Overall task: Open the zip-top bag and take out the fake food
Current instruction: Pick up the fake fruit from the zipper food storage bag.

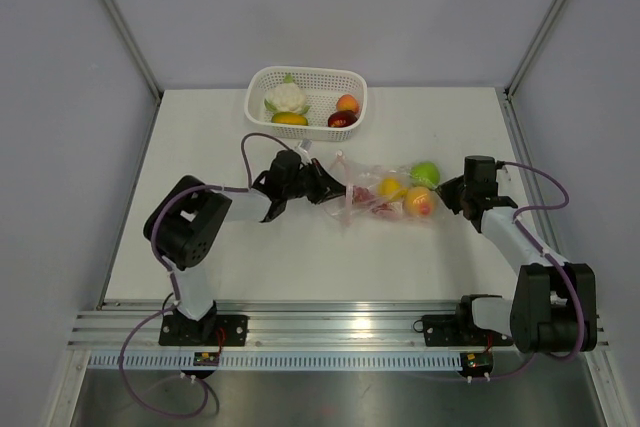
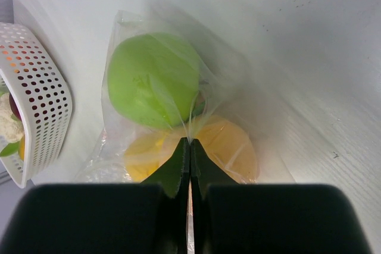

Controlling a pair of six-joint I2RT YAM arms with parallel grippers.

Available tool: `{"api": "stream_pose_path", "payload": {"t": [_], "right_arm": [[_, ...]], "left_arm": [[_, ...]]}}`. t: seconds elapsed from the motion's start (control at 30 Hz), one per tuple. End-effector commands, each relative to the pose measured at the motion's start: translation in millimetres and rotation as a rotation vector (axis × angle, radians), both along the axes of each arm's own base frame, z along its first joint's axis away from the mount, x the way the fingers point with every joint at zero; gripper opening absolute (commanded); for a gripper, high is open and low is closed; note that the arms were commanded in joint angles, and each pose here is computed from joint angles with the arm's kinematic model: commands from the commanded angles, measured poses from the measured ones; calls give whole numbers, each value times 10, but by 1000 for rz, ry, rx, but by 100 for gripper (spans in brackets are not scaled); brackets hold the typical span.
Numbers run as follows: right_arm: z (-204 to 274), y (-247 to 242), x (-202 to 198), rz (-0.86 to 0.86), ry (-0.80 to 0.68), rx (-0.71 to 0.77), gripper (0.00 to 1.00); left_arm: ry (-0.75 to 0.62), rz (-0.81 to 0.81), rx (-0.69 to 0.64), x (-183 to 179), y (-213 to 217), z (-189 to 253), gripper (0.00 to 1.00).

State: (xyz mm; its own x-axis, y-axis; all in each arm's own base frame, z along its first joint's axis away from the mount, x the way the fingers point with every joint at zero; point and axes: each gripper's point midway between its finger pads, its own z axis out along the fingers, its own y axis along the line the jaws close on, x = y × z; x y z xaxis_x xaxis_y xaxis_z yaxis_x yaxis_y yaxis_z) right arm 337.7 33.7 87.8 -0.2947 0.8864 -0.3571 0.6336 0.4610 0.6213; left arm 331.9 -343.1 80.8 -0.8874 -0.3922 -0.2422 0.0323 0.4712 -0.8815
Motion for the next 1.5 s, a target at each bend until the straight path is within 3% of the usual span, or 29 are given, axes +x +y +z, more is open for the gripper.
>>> {"api": "stream_pose_path", "payload": {"t": [0.0,0.4,0.9,1.23,1.47], "right_arm": [[115,-117,38,-55,-34,-35,0],[100,-98,43,-46,-34,-28,0],[70,-117,26,-67,-12,-26,0],[37,-73,34,-51,-4,-7,0],[1,-21,55,-30,1,13,0]], "left_arm": [[-119,-13,-34,86,45,392,0],[-178,7,-4,150,259,619,0],[-337,148,48,136,658,1052,0],[-343,260,11,348,897,1256,0],[-407,310,-16,605,947,1683,0]]}}
